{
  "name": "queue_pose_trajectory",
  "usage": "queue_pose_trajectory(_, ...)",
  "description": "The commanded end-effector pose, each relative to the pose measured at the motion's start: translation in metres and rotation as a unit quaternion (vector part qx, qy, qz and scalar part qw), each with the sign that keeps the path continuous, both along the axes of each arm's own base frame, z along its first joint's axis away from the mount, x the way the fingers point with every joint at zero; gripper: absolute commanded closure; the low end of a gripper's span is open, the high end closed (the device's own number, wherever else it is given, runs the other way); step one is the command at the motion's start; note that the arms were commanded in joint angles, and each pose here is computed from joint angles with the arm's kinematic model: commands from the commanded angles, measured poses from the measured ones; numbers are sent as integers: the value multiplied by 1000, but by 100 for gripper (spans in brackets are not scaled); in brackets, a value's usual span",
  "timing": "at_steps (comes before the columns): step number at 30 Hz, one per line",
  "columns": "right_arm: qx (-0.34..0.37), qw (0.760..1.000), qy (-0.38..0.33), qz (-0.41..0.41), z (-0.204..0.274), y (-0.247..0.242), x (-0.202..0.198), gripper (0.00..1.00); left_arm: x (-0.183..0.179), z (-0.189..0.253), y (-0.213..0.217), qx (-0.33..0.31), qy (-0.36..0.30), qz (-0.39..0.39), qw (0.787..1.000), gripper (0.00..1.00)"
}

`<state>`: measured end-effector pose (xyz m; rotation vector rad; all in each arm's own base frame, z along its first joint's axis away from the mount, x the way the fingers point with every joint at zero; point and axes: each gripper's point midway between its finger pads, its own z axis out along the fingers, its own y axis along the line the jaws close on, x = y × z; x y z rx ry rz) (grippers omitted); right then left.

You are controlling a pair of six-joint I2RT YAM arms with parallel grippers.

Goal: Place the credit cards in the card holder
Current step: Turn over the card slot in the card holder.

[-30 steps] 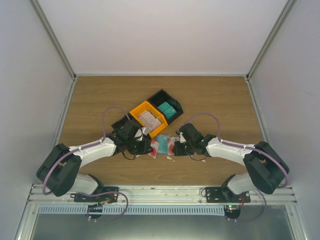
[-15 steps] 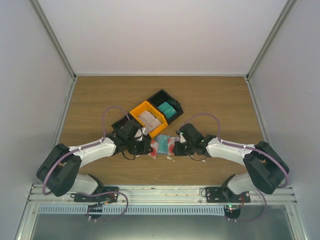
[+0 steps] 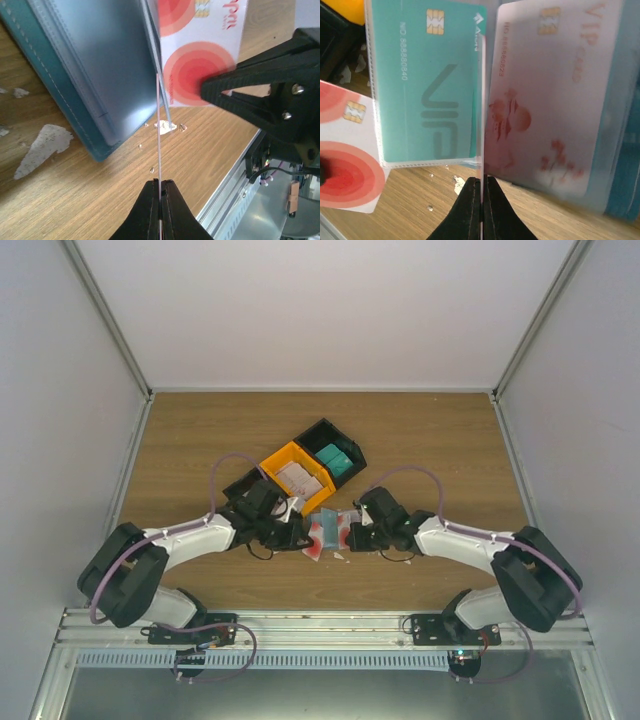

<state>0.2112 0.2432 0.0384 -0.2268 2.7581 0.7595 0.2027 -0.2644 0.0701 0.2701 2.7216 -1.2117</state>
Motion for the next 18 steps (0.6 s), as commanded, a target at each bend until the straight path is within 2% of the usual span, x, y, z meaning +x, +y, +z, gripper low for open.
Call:
queue_pose_trajectory(1, -21, 999, -25, -35, 12, -19, 3, 100, 5, 15, -20, -33, -30, -40, 998, 100)
queue_pose_trajectory(10, -62, 977, -135, -152, 77, -72, 23, 99, 18, 17, -48, -32, -36, -69, 996, 100)
queue_pose_trajectory(15, -49, 974, -154, -157, 92, -77, 20, 100, 31, 6, -63, -17, -38, -74, 996, 100)
queue_pose_trajectory(18, -40, 978, -157, -134, 92, -71, 17, 99, 43, -8, -60, 27, -46, -58, 997, 100)
